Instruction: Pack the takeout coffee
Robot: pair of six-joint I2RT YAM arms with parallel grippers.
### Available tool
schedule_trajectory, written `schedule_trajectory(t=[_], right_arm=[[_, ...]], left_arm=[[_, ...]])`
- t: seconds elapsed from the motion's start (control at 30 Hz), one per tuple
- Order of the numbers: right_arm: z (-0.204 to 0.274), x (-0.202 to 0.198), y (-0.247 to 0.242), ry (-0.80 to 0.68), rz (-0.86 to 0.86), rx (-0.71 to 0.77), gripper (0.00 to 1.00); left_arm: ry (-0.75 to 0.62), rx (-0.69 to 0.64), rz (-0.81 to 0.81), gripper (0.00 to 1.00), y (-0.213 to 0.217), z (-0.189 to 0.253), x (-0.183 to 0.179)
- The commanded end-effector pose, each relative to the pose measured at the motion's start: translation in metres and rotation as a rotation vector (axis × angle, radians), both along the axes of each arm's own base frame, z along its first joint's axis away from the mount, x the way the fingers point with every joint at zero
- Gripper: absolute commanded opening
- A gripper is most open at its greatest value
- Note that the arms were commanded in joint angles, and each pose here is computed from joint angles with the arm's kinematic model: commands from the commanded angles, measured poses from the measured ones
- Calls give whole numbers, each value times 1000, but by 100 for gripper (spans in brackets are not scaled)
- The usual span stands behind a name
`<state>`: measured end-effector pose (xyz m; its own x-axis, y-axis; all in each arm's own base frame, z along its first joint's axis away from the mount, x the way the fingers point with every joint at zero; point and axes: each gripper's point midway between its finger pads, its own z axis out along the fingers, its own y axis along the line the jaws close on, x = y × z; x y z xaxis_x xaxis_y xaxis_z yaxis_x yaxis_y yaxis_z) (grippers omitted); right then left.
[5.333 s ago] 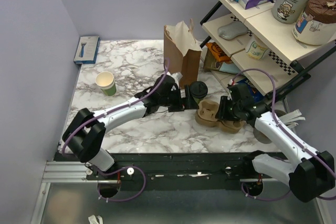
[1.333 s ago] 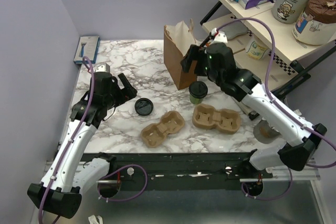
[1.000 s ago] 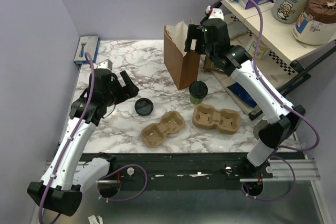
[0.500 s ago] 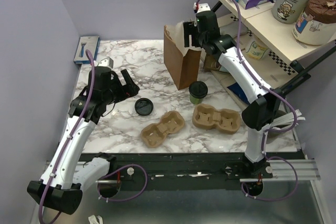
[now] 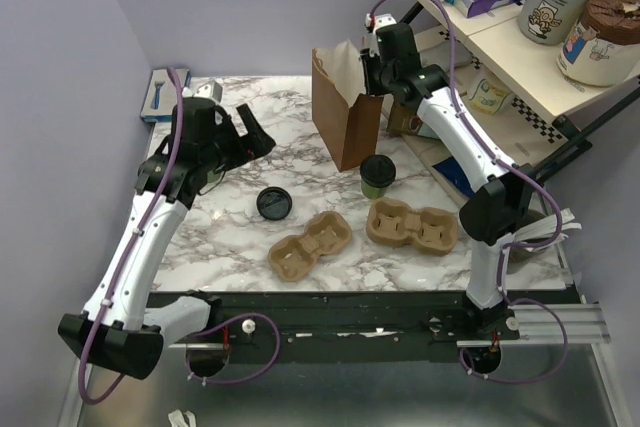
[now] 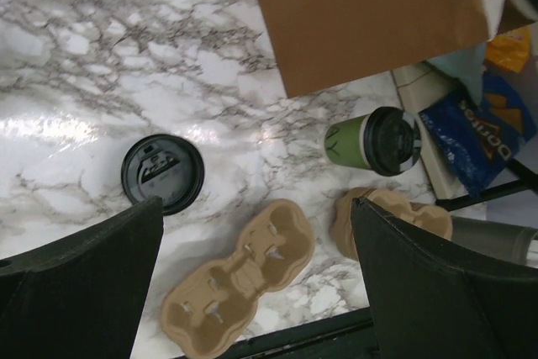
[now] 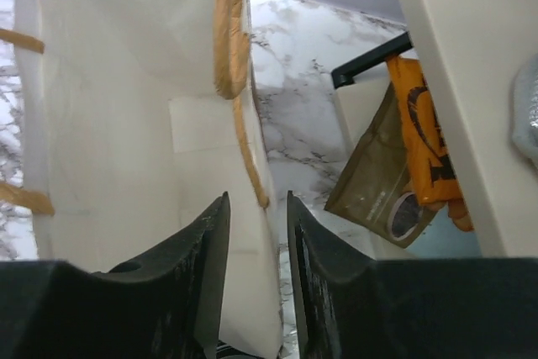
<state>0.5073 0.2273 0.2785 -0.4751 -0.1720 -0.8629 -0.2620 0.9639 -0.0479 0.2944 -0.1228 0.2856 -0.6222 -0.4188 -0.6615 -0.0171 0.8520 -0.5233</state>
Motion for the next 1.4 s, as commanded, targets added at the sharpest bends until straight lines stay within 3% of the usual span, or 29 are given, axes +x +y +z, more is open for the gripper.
schedule_trajectory(t=[0.0, 0.27, 0.53, 0.7, 0.9, 1.1, 1.23, 1.37], right_arm=[[-15, -16, 22, 65, 213, -25, 27], [20, -57, 64, -40, 600, 55, 10], [8, -114, 102, 25, 841, 112, 8], [2, -127, 113, 82, 832, 176, 5], [-1, -99, 95, 60, 612, 142, 4], [-8, -101, 90, 65, 596, 133, 4], [-12, -103, 86, 75, 587, 124, 4], [-16, -109, 84, 81, 591, 124, 4]], left_arm=[[-43, -77, -74, 99, -21, 30, 18], [-119, -5, -27, 99, -2, 56, 18], [-55, 62, 58, 99, 25, 36, -1], [23, 76, 75, 99, 32, 3, -17], [144, 53, 122, 99, 37, -49, -42], [305, 67, 209, 99, 46, -116, -58], [336, 7, 246, 98, 38, -146, -48], [352, -26, 314, 86, 38, -173, -35]])
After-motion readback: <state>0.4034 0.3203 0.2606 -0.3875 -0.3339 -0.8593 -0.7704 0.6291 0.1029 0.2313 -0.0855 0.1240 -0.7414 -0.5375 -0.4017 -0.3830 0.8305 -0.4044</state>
